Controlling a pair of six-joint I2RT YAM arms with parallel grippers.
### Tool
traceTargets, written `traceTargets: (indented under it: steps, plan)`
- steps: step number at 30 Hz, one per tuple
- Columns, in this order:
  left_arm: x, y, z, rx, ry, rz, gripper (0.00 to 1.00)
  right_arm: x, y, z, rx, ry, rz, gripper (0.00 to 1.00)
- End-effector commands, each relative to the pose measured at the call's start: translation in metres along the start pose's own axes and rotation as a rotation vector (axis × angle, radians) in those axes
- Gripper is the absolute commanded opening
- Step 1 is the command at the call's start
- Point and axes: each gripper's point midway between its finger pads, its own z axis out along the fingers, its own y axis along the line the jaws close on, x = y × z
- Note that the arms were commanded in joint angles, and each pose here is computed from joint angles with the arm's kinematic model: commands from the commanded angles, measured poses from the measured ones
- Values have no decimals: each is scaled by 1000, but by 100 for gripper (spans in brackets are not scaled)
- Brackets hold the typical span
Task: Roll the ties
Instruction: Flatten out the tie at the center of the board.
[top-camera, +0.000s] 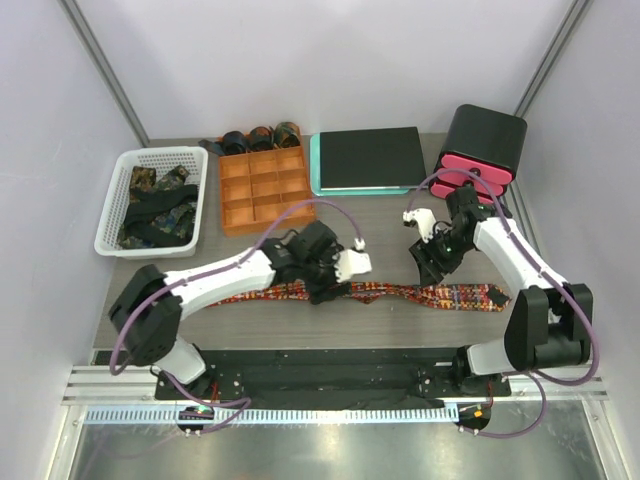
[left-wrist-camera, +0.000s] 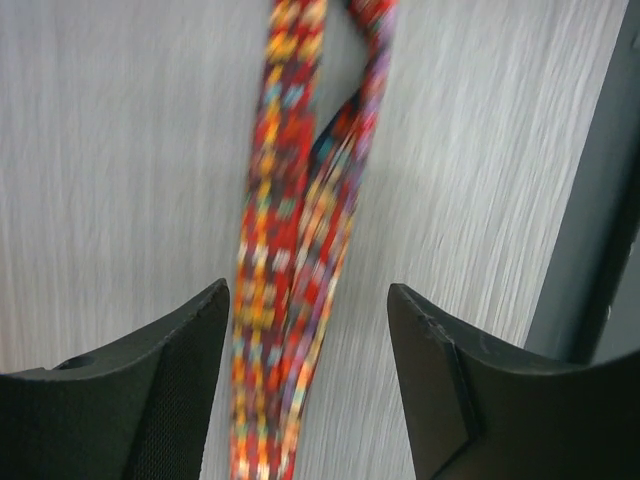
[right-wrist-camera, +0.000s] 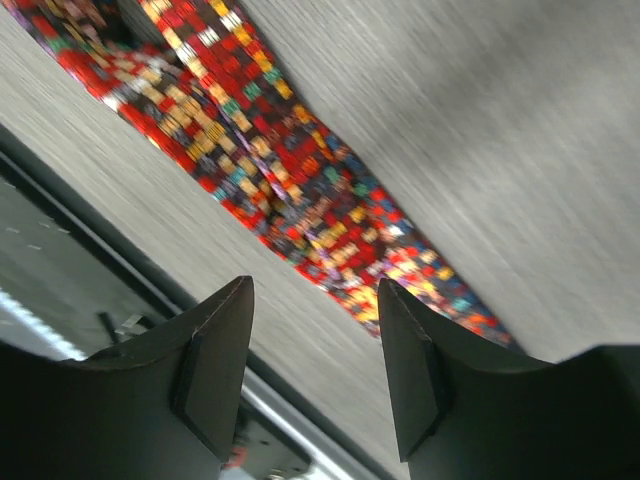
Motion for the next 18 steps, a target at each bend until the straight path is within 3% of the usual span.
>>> traceTargets:
  steps: [1, 4, 7, 9, 10, 12, 16, 18]
  plan:
    - [-55, -9, 36, -64, -113, 88, 65, -20, 12, 1, -77, -46, 171, 58]
    - [-67, -17, 60, -102, -110, 161, 61, -21, 8, 5, -92, -33, 226, 58]
    - [-74, -15, 76, -192, -100, 227, 49, -19, 5, 6, -98, -25, 253, 58]
    - [-72, -10, 81, -254, -83, 263, 31, -17, 3, 5, -96, -21, 255, 58]
    - [-78, -6, 84, -292, -105, 282, 14, -16, 0, 3, -90, -24, 258, 58]
    - [-76, 0, 88, -366, -97, 313, 3, -14, -1, 3, -88, -15, 254, 58]
    - [-75, 14, 90, -511, -86, 345, 0, -12, -6, 4, -80, -10, 251, 58]
    - [-68, -2, 98, -509, -78, 405, 0, -12, -5, 5, -85, -9, 253, 58]
